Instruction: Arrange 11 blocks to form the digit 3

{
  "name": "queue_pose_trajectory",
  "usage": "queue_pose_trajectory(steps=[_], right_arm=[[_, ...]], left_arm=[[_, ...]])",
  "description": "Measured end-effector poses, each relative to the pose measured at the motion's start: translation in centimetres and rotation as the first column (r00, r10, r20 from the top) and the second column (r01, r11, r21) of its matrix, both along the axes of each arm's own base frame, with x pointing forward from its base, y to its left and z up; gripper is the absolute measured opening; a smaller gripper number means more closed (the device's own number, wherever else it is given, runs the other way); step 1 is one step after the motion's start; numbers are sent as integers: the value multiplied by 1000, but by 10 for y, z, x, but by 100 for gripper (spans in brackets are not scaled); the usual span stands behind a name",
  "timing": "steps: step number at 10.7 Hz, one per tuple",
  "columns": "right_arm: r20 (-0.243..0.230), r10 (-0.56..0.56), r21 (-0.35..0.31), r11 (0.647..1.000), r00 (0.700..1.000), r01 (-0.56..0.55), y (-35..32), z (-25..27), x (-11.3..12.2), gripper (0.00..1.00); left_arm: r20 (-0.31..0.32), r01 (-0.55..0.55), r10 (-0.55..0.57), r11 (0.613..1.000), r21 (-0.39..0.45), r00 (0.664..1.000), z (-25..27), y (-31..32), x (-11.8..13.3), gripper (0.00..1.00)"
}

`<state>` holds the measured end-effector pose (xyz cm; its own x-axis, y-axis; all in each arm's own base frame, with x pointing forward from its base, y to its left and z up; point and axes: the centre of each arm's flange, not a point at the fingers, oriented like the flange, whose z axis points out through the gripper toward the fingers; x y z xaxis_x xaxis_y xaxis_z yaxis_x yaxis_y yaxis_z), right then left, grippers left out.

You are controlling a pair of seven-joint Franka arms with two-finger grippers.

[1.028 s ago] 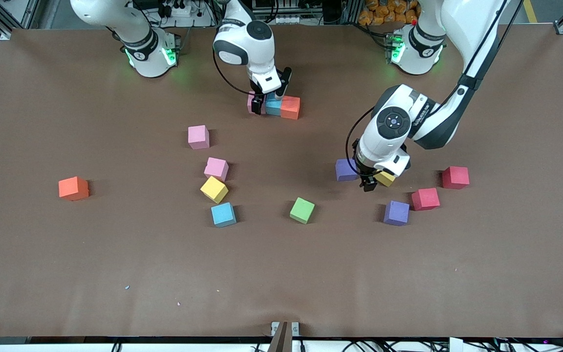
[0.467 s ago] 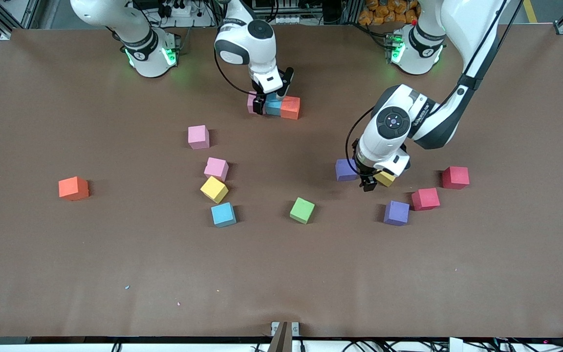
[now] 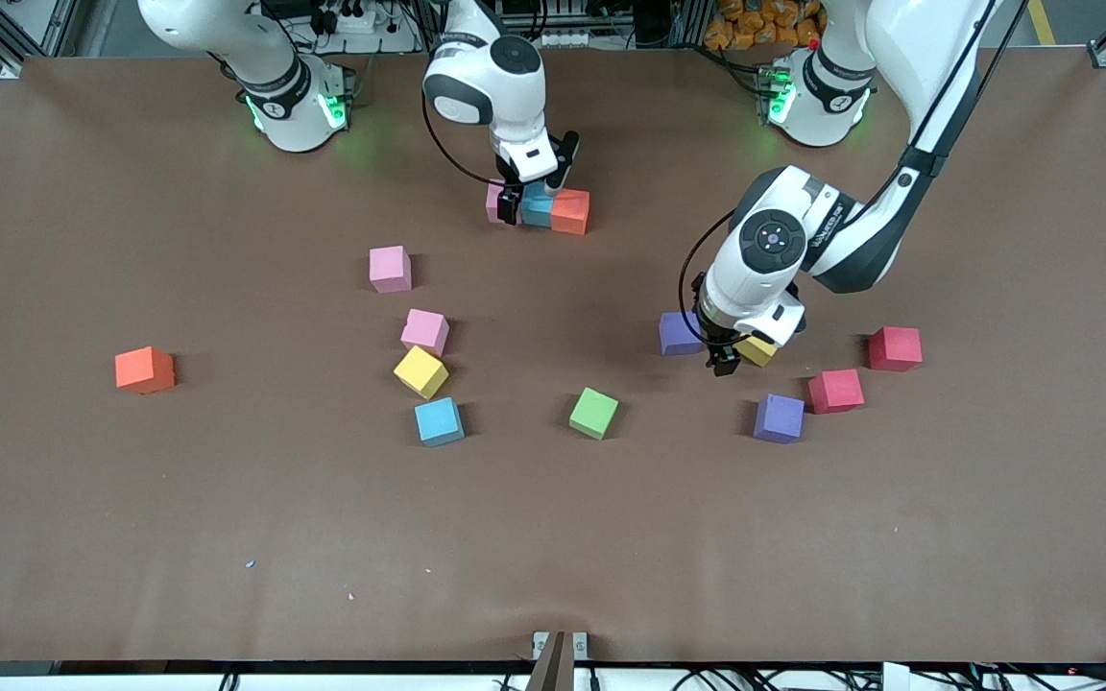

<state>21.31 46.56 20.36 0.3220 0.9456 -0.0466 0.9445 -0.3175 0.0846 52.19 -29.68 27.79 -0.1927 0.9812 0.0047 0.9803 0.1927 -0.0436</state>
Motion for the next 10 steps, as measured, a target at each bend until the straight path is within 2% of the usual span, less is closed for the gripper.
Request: queue_pose_trajectory(steps=[4, 8, 10], right_arm=[[9, -13, -12, 1000, 1000, 13, -1, 30, 1, 100], [2, -79, -10, 997, 997, 79, -5, 92, 4, 100], [10, -126, -29, 992, 992, 126, -16, 129, 18, 100]], left_arm=[[-1, 0, 0, 1000, 0, 1000, 0, 0, 0, 100], [-1, 0, 0, 1000, 0, 1000, 0, 0, 0, 100], [-2, 1, -1, 1000, 0, 1000, -1, -1, 0, 100]])
